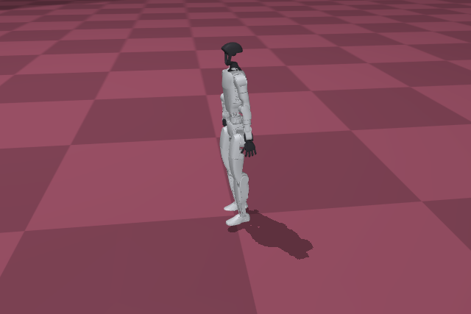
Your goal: Upper body actions
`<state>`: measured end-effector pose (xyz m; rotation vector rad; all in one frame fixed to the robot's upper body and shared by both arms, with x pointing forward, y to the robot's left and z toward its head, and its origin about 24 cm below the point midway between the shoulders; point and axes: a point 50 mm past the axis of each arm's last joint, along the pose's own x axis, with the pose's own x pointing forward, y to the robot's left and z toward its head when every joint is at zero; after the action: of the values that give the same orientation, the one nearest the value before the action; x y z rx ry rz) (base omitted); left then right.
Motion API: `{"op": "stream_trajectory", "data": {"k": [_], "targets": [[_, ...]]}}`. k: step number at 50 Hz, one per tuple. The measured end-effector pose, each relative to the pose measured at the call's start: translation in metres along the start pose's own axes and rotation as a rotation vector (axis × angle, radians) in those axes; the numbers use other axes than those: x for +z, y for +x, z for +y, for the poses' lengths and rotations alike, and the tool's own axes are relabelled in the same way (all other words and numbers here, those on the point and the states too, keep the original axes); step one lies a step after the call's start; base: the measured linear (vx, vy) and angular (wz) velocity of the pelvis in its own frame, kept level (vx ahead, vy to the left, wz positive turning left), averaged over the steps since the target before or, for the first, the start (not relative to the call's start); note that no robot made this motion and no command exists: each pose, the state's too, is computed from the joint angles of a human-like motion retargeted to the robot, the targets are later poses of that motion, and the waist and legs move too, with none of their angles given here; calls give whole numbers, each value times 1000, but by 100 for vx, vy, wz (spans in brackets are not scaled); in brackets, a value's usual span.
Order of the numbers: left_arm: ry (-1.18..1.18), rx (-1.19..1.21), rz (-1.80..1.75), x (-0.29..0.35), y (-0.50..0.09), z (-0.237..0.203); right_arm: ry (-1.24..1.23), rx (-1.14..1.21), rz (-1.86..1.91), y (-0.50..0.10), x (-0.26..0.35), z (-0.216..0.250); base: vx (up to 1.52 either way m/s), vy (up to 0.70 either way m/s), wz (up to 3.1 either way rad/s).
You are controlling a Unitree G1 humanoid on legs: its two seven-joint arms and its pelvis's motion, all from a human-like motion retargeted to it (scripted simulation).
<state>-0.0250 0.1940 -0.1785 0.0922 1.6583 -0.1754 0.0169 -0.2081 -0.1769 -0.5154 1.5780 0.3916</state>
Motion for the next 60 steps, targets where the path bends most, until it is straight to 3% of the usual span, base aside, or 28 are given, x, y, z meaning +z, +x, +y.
{"op": "stream_trajectory", "data": {"k": [19,60], "targets": [[-48,-18,42,-9,0,-2,-51,27,23,1,-5,11,3,0,-10],[113,110,-5,16,-3,17,-122,-11,9,0,-3,-1,1,0,1]]}}
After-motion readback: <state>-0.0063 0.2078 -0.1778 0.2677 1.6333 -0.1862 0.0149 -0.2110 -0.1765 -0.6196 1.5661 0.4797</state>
